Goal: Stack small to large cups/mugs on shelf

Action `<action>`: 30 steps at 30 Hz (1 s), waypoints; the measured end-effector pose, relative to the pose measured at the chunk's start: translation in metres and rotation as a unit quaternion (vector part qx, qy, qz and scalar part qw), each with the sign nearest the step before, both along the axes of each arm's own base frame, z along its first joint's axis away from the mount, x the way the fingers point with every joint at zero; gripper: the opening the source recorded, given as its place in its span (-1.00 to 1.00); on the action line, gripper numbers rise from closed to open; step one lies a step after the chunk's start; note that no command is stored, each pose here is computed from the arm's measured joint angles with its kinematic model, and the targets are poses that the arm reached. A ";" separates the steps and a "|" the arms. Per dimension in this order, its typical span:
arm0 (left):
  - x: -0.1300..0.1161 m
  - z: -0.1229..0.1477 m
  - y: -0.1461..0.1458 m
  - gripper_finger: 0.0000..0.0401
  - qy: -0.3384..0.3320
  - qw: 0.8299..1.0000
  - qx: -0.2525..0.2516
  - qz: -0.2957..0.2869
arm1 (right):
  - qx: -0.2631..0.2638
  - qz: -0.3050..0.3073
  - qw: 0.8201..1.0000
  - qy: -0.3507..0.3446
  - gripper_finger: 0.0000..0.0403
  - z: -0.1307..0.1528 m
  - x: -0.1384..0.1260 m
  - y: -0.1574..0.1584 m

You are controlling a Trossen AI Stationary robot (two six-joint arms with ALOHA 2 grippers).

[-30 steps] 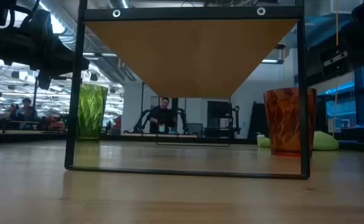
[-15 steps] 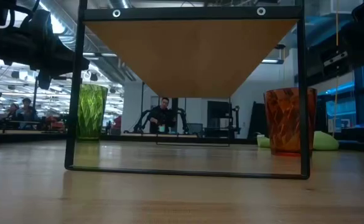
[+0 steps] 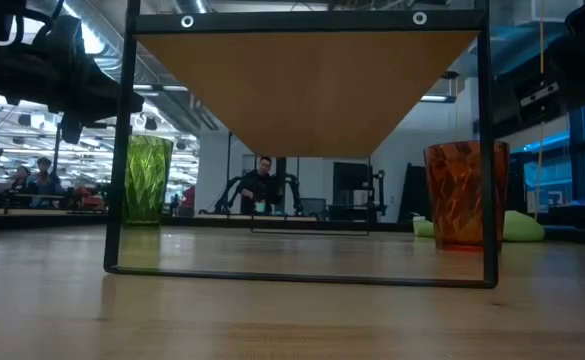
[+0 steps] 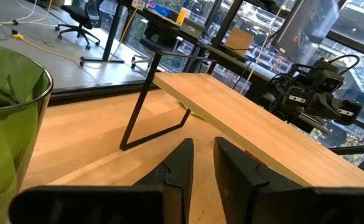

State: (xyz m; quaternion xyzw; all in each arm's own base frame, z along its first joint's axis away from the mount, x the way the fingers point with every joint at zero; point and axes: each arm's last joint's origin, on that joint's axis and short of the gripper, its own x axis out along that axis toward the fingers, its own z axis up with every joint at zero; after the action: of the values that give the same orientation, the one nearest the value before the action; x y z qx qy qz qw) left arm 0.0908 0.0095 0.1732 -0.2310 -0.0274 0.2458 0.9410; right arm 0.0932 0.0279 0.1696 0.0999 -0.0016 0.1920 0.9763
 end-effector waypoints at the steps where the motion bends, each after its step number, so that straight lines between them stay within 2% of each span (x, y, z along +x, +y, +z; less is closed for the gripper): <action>1: 0.000 0.000 0.000 -0.71 0.000 1.000 0.000 0.000 | 0.000 0.000 1.000 0.000 -0.92 0.000 0.000 0.000; 6: 0.000 0.000 0.000 -0.71 0.000 1.000 0.000 0.000 | -0.005 -0.008 1.000 -0.012 -0.92 0.002 0.000 0.000; 8: 0.000 0.000 0.000 -0.71 0.000 1.000 0.000 0.000 | -0.022 -0.042 0.998 -0.050 -0.92 0.007 0.000 -0.002; 10: 0.000 0.000 0.000 -0.71 0.000 1.000 0.000 0.000 | 0.004 -0.082 0.989 -0.127 -0.92 0.023 -0.002 -0.005; 13: 0.000 0.000 0.000 -0.71 0.000 1.000 0.000 0.000 | 0.048 -0.160 0.950 -0.265 -0.92 0.050 -0.014 -0.012; 17: 0.000 0.000 0.000 -0.71 0.000 1.000 0.000 0.000 | 0.122 -0.246 0.890 -0.365 -0.92 0.069 -0.031 -0.022; 20: 0.000 0.000 0.000 -0.71 0.000 1.000 0.000 0.000 | 0.182 -0.245 0.860 -0.410 -0.92 0.076 -0.040 -0.025; 22: 0.000 0.000 0.000 -0.71 0.000 1.000 0.000 0.000 | 0.242 -0.210 0.840 -0.438 -0.92 0.080 -0.047 -0.027; 23: 0.000 0.000 0.000 -0.71 0.001 1.000 0.002 0.000 | 0.257 -0.198 0.835 -0.445 -0.92 0.081 -0.049 -0.027; 24: 0.000 0.000 0.000 -0.71 0.009 1.000 0.016 0.000 | 0.257 -0.195 0.835 -0.446 -0.92 0.082 -0.049 -0.027; 27: 0.000 0.001 0.001 -0.71 0.032 0.997 0.070 0.016 | 0.224 -0.168 0.854 -0.438 -0.92 0.086 -0.047 -0.024; 30: -0.001 0.010 0.002 -0.71 -0.035 0.998 0.035 0.032 | 0.233 -0.152 0.875 -0.396 -0.92 0.096 -0.041 -0.022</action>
State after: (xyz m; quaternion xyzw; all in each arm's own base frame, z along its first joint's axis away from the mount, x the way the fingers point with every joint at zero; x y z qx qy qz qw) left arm 0.0903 0.0111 0.1830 -0.2049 -0.0760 0.2663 0.9388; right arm 0.0520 0.0057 0.2653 0.2389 -0.4478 0.0585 0.8597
